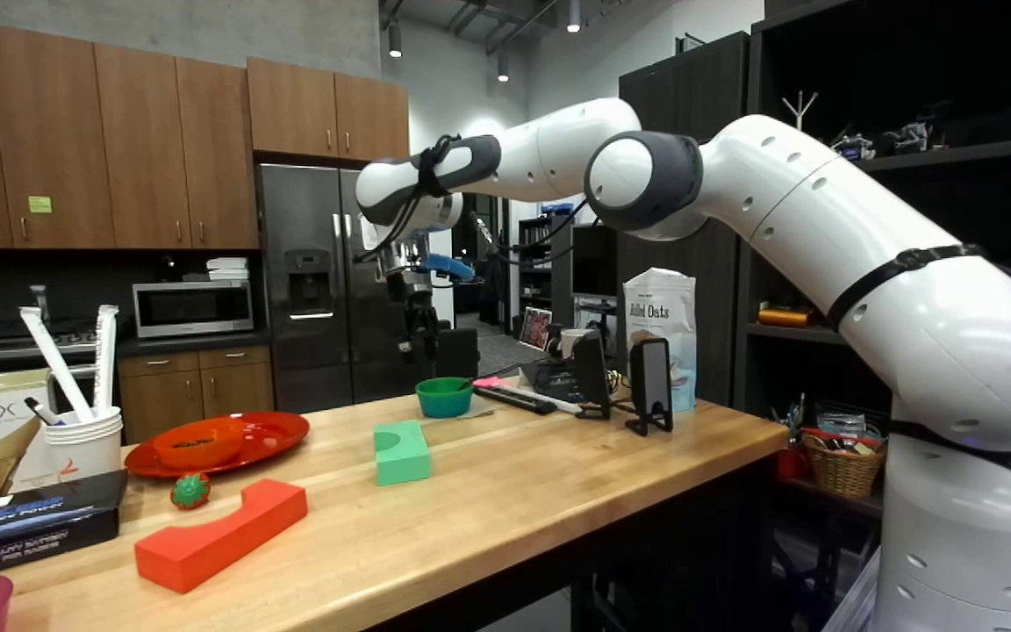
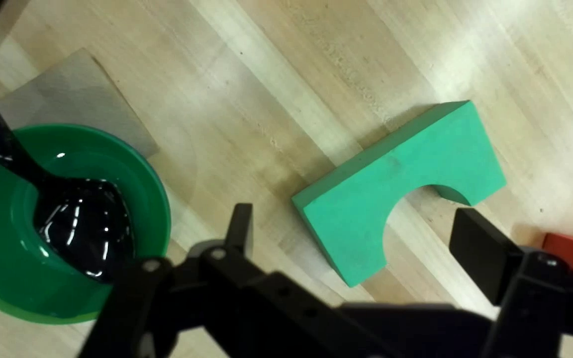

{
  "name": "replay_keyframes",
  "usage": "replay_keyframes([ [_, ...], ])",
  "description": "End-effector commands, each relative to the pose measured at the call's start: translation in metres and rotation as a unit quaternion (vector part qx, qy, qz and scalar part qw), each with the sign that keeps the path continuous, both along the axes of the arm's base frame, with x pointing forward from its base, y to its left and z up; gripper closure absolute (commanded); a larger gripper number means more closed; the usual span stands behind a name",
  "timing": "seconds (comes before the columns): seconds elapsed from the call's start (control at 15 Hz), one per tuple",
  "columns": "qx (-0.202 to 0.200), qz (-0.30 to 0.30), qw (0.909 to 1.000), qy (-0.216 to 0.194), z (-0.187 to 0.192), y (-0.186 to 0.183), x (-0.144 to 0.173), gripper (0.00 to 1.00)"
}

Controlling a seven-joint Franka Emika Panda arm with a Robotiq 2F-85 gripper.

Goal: Turn the orange and green blocks to the right

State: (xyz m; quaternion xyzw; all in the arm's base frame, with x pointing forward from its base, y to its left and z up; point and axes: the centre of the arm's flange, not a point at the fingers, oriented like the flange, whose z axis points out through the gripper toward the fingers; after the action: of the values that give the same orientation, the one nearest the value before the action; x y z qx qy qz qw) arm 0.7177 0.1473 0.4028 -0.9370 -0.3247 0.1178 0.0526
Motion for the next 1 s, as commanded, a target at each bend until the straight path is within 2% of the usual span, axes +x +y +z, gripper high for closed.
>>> replay_keyframes([
  [0.0,0.021,-0.027,0.9994,-0.003,-0.028,-0.026,-0.052,0.00],
  [0.13,0.024,-0.031,0.9992,-0.007,-0.051,-0.031,-0.062,0.00],
  [0.2,0.014,-0.030,0.9993,-0.015,-0.063,-0.031,-0.049,0.00],
  [0.33,0.010,-0.030,0.9990,-0.030,-0.090,-0.033,-0.067,0.00],
  [0.4,0.010,-0.030,0.9989,-0.035,-0.094,-0.029,-0.047,0.00],
  [0.53,0.007,-0.013,0.9997,-0.019,-0.107,-0.027,-0.068,0.00],
  [0.6,0.009,-0.006,0.9999,-0.010,-0.114,-0.024,-0.090,0.00],
  [0.67,0.013,0.000,0.9999,-0.001,-0.112,-0.018,-0.067,0.00],
  [0.87,0.020,0.017,0.9997,-0.003,-0.109,-0.005,-0.094,0.00],
  [0.93,0.023,0.020,0.9995,-0.012,-0.104,0.001,-0.074,0.00],
])
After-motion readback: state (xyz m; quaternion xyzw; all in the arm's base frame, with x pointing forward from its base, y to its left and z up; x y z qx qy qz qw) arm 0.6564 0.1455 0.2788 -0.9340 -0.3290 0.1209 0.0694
